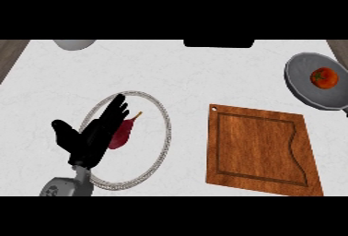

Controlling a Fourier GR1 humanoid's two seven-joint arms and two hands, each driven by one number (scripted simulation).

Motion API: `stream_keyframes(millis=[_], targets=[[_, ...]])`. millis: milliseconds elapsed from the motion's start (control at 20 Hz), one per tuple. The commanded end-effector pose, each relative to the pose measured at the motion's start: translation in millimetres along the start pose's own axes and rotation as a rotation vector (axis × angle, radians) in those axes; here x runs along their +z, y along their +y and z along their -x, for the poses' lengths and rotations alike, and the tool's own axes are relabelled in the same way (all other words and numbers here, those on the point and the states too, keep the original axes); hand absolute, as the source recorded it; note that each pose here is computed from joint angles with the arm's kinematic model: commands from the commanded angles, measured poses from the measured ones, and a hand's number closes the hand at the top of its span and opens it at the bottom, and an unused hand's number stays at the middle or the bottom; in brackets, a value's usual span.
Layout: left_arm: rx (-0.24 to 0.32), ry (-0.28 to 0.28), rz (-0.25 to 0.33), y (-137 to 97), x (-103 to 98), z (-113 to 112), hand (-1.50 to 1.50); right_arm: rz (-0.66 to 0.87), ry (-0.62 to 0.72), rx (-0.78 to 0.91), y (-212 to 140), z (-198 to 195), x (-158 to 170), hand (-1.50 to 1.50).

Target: Pick the tomato from the cutting board and place it in the pan

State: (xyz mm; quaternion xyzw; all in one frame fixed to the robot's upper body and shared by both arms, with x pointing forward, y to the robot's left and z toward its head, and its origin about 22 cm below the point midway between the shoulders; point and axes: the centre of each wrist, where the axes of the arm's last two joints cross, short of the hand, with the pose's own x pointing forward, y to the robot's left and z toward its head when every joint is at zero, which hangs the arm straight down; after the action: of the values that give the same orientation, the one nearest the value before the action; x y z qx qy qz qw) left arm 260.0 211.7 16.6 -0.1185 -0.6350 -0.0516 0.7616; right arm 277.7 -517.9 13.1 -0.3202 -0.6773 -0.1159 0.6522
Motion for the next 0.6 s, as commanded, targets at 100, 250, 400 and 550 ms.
stream_keyframes(millis=[100, 250, 400, 550], targets=[[0.006, 0.017, 0.007, 2, 3, 5, 0.00, -0.068, -0.036, -0.030, -33, 13, 15, -1.50], [0.004, 0.000, -0.016, 4, 8, 0, 0.00, -0.073, -0.048, -0.032, -55, 15, 21, -1.50], [0.009, 0.032, -0.024, 3, -11, -8, 0.00, -0.117, -0.028, -0.035, -49, 20, 24, -1.50], [0.008, 0.019, -0.029, -3, 20, 2, 0.00, -0.118, -0.042, -0.029, -49, 22, 25, -1.50]])
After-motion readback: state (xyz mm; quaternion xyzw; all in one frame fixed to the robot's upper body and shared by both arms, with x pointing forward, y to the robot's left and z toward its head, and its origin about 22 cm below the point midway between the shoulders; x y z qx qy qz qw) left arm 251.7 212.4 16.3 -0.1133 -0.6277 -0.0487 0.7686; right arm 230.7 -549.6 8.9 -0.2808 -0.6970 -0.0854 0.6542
